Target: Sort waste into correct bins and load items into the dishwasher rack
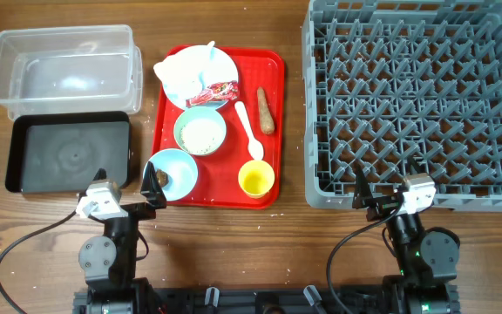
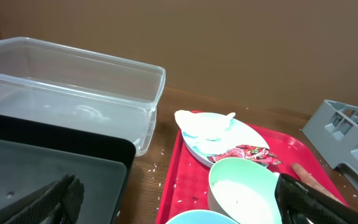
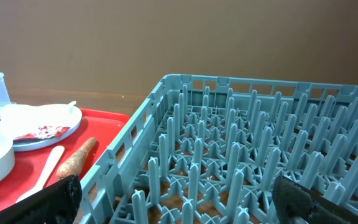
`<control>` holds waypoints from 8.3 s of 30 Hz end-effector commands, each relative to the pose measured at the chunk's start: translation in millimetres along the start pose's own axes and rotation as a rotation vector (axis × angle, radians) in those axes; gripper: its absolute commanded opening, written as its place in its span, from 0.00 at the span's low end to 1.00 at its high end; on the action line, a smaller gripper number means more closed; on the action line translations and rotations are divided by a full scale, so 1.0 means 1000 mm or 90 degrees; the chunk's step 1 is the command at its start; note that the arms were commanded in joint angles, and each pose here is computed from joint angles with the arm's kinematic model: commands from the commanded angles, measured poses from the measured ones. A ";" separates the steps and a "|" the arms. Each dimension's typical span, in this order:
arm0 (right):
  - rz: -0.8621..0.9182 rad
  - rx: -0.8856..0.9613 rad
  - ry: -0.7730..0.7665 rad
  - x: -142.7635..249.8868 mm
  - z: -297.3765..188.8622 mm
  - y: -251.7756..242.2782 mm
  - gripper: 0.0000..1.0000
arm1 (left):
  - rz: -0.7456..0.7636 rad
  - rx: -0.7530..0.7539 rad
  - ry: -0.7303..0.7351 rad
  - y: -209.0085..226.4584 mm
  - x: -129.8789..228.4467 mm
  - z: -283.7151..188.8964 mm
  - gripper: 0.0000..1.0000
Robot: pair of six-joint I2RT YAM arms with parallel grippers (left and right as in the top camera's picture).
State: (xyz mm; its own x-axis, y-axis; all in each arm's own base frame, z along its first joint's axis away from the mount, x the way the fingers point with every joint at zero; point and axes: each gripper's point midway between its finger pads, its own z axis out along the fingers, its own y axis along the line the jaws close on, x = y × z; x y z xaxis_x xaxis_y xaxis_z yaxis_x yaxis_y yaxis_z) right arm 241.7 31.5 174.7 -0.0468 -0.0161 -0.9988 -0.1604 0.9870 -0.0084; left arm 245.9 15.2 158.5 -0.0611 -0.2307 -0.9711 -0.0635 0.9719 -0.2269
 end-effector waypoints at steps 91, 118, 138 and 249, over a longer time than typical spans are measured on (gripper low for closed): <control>-0.075 0.060 0.003 0.002 -0.001 -0.016 1.00 | 0.010 -0.009 0.000 0.003 0.002 0.000 1.00; -0.075 0.060 0.003 0.002 -0.001 -0.016 1.00 | 0.010 -0.009 0.000 0.003 0.002 0.000 1.00; -0.201 -0.072 -0.058 -0.016 -0.002 0.021 1.00 | 0.015 0.071 -0.038 -0.020 -0.016 -0.002 1.00; 0.138 -0.161 0.572 -0.038 0.126 0.029 1.00 | 0.270 0.279 0.674 -0.112 0.012 0.239 0.99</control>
State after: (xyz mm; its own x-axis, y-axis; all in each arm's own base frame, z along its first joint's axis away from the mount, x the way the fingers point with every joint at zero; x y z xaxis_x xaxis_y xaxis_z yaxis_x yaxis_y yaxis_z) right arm 362.1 78.6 197.9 -0.8307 -0.0688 -0.5524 -0.2592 0.9261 0.2743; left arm 500.2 -35.3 204.1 -0.8155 0.1779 -0.5507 0.2716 0.9579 -0.0926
